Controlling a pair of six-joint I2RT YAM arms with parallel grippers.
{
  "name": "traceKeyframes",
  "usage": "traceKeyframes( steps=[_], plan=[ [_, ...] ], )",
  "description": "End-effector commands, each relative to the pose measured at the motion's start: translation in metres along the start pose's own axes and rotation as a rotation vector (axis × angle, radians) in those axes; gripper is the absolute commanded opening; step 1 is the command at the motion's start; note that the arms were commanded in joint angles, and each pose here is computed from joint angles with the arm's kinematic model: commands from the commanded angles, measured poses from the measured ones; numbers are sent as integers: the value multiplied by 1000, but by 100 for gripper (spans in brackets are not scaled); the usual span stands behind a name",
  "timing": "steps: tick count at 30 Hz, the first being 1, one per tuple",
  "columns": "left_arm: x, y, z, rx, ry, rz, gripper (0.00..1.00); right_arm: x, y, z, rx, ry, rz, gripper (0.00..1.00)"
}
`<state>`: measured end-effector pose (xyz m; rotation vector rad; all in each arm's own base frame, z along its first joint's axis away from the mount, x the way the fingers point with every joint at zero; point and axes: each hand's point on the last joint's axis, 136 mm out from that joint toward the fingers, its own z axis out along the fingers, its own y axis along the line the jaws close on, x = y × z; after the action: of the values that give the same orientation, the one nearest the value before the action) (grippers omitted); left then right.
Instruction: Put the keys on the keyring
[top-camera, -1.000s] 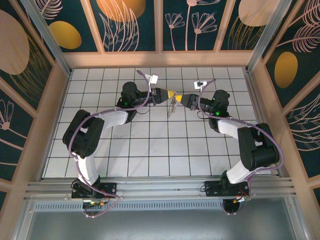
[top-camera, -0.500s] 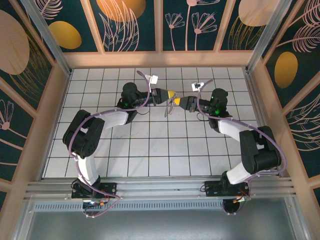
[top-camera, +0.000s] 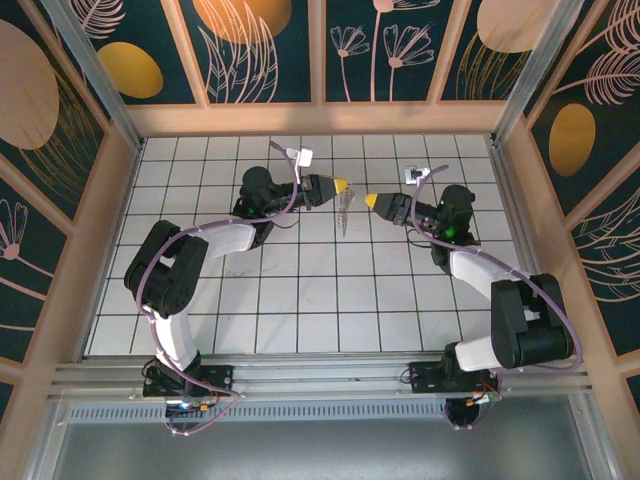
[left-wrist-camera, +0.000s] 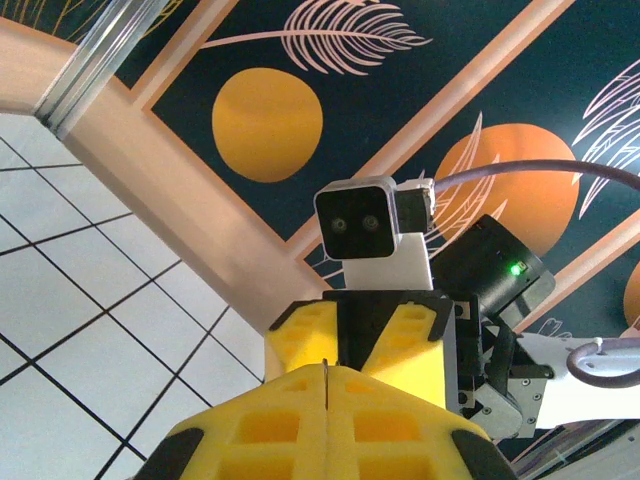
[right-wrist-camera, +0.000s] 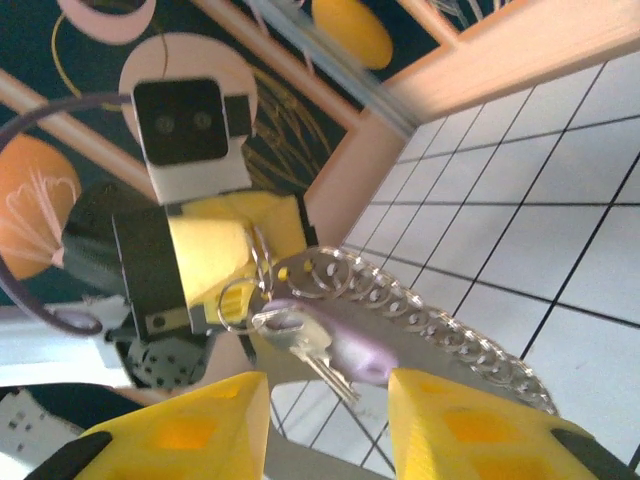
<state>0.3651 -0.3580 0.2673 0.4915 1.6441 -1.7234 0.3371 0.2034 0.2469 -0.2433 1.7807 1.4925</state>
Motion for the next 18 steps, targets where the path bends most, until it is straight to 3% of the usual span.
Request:
traceKeyframes(
  steps=[1, 8, 18],
  plan=[
    [-15, -28, -2, 64, -59, 49, 0, -32, 20, -5, 3, -177, -45, 41],
    [-17, -32, -3, 89, -99, 23, 0, -48, 34, -6, -36, -305, -42, 44],
    [-20, -41, -7, 124, -146, -6, 0, -31, 48, 19, -127, -267, -46, 44]
  ],
)
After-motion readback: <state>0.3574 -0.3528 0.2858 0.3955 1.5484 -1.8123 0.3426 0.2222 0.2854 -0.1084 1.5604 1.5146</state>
